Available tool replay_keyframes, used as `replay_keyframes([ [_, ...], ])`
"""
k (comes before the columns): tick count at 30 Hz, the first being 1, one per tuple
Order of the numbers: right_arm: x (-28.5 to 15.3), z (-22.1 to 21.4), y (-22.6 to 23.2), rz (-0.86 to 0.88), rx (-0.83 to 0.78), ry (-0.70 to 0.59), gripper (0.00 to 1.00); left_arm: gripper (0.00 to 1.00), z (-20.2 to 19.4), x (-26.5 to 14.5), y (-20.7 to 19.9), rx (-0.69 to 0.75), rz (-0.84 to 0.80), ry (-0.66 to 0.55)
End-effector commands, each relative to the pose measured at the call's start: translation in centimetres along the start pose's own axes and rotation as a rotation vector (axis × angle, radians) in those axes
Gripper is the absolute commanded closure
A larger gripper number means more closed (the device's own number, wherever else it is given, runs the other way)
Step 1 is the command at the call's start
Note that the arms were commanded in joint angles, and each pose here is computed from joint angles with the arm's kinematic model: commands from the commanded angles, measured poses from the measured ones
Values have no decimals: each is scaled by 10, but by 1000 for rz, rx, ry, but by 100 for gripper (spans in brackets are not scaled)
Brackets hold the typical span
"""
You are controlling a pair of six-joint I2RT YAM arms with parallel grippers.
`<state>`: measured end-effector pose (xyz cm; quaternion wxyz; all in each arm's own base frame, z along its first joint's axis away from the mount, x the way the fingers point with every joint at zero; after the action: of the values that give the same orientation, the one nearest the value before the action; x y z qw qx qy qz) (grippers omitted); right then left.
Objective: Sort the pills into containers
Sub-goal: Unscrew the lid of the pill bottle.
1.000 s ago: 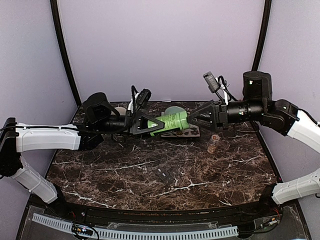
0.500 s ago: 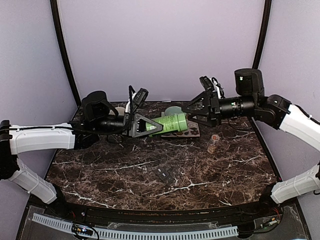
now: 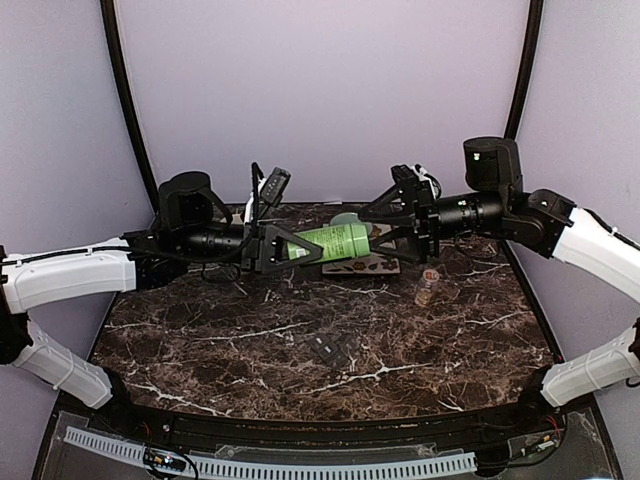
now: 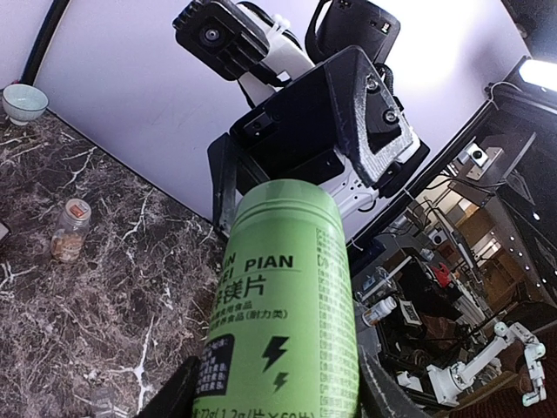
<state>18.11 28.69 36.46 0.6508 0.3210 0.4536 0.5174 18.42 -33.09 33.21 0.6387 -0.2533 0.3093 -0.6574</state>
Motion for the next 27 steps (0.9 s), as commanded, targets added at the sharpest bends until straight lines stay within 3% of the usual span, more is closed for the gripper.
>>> replay_keyframes([
  [1,3,0,8,50,12,19,22,100,14,-7,-21,94,-16,-25],
  [14,12,-6,13,68,10,64,23,100,16,-4,-18,98,-14,-25],
  [22,14,-8,15,87,6,79,29,100,18,-1,-16,95,-16,-27],
  [24,15,-9,16,92,3,84,32,100,18,0,-15,93,-17,-27],
  [27,14,-8,19,102,-6,85,45,100,18,0,-14,90,-15,-28],
])
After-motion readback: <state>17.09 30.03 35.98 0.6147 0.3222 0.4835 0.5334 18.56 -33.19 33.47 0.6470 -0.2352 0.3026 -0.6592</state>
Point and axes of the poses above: each gripper's point midway between its finger pads, its own x axis out along the fingers, its own y axis along the line the jaws close on, z = x × y, the point moved 5 cm from there along -x, back along the fingers, and after that the axes turned 8 degrees about -x, right-handed, at the moved point
